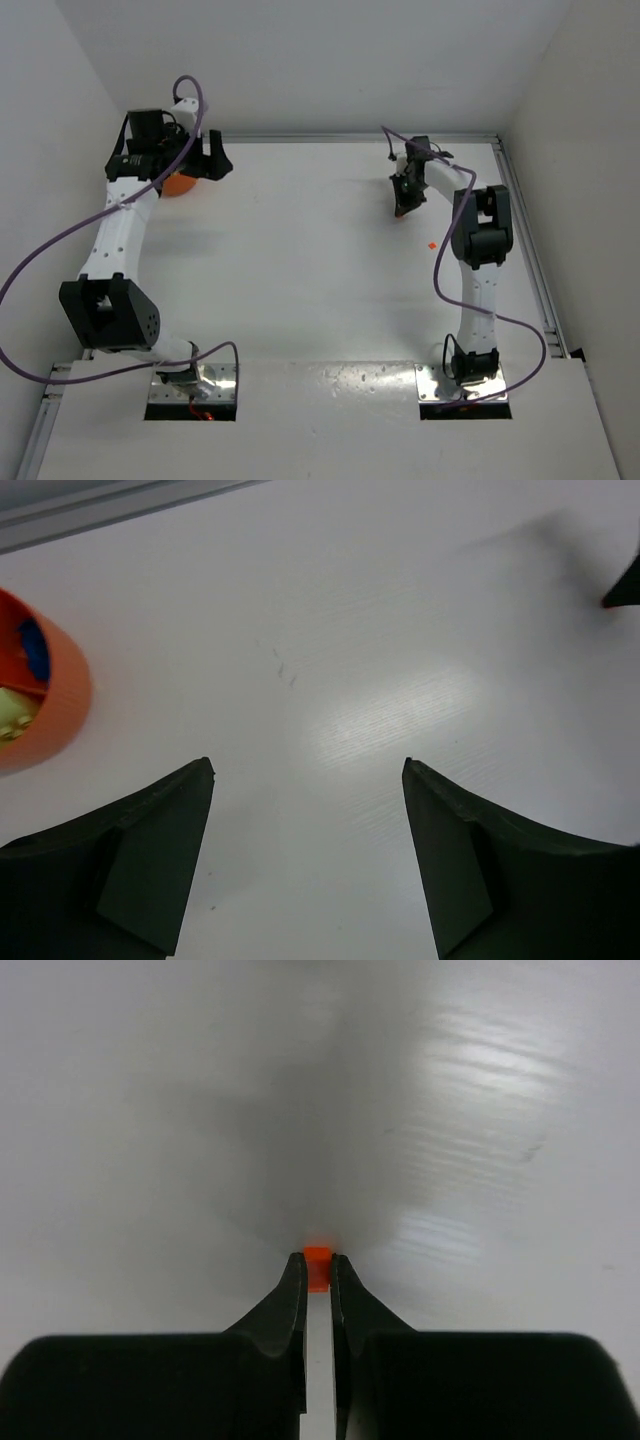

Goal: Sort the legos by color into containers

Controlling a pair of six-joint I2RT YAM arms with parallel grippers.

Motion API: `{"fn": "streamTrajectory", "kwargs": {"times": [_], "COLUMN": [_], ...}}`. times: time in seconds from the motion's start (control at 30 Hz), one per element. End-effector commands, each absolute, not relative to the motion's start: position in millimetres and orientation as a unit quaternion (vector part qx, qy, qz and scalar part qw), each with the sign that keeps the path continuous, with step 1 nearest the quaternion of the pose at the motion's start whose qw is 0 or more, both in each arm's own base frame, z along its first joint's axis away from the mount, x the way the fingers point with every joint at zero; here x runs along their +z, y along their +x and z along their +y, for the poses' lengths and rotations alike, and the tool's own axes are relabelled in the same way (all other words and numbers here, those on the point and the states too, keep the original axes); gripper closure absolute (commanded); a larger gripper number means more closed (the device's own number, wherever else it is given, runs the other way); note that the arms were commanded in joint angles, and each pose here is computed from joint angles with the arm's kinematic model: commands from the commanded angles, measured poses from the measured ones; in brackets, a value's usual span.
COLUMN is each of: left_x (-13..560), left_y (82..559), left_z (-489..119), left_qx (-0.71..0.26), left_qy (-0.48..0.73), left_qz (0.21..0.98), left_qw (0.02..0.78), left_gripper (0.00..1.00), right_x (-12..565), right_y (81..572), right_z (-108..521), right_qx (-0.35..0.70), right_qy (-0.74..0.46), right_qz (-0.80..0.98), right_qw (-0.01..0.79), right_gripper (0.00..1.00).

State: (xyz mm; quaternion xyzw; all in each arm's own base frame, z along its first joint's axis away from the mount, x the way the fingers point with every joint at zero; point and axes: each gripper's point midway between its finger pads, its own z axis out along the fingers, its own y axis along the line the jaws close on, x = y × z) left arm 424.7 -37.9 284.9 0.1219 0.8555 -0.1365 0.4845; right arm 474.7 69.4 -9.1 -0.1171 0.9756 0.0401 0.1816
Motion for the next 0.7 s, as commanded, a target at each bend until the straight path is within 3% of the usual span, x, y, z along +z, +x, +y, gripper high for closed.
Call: {"fn": "streamTrajectory", "kwargs": {"times": [0.0, 0.17, 0.23, 0.3, 0.67], "left_x": [294, 288, 288, 277, 213], "left_y": [412, 367, 353, 350, 328], "left_z": [-70, -132, -164, -181, -274], "left_qx": [-0.225, -0.312, -0.318, -0.313, -0.304], "left_qy": [0.171, 0.259, 0.301, 0.313, 0.388], "left_qz": [0.816, 0.748, 0.728, 0.733, 0.758], "left_qw": [0.504, 0.526, 0.527, 0.517, 0.427], "left_gripper": [0.17, 0.02, 0.02, 0.02, 0.28], "right_x": [6, 81, 112, 127, 178], "right_y": [446, 403, 387, 381, 333], "right_z": [114, 200, 224, 233, 267], "right_qx": [0.177, 0.394, 0.486, 0.513, 0.671], "right_qy": [-0.129, -0.144, -0.135, -0.135, -0.090], "right_qz": [0.967, 0.903, 0.860, 0.845, 0.736], "right_qw": [0.134, 0.094, 0.070, 0.070, -0.019], "right_gripper": [1.00, 1.00, 1.00, 1.00, 1.00]}}
